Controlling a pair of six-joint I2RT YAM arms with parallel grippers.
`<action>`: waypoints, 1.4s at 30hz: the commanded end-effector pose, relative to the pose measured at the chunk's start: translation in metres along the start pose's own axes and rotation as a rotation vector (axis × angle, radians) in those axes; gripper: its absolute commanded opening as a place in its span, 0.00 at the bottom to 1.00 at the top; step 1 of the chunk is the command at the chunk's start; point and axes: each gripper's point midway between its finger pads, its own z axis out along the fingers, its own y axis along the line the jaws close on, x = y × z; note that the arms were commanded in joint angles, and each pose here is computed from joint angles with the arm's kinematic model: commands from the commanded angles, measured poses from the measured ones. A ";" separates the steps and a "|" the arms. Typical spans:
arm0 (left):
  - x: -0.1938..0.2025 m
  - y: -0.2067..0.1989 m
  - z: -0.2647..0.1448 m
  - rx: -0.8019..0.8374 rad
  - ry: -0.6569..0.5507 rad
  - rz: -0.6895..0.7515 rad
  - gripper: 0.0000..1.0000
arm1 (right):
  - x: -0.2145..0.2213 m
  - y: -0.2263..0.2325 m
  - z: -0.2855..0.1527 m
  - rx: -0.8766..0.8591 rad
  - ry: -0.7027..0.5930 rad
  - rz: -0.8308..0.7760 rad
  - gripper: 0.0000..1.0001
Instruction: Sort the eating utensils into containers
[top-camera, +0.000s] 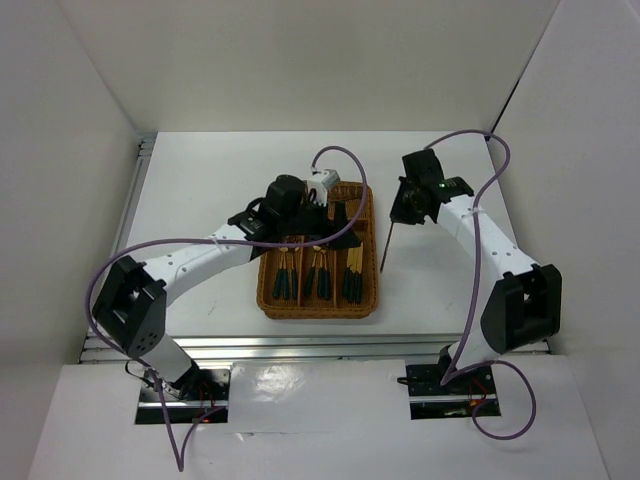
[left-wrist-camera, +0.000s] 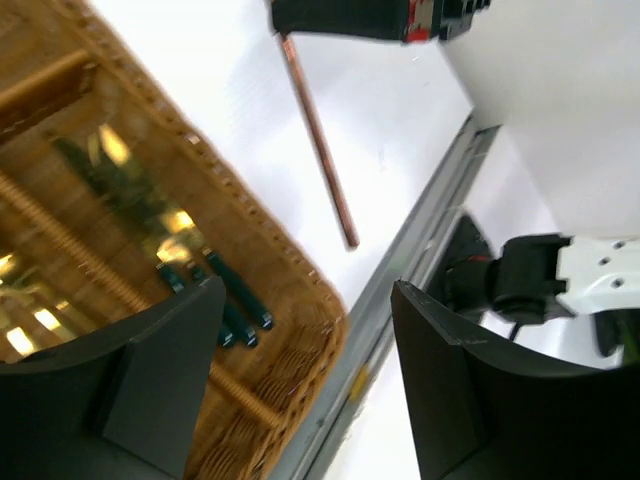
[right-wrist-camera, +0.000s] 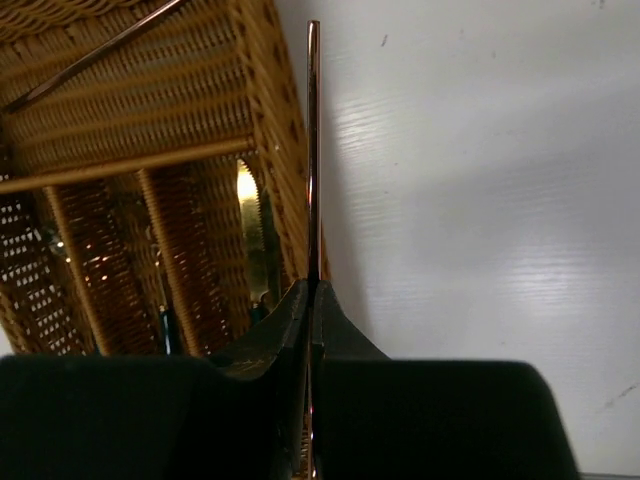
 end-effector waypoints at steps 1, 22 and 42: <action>-0.021 -0.032 0.011 0.138 -0.097 0.010 0.81 | -0.012 0.034 -0.027 -0.140 -0.042 0.021 0.00; 0.004 -0.028 0.068 0.186 -0.062 -0.160 0.74 | 0.011 0.074 -0.050 -0.336 -0.030 0.027 0.00; 0.003 -0.015 0.072 0.078 -0.008 -0.161 0.13 | 0.017 0.058 -0.040 -0.240 -0.028 0.034 0.38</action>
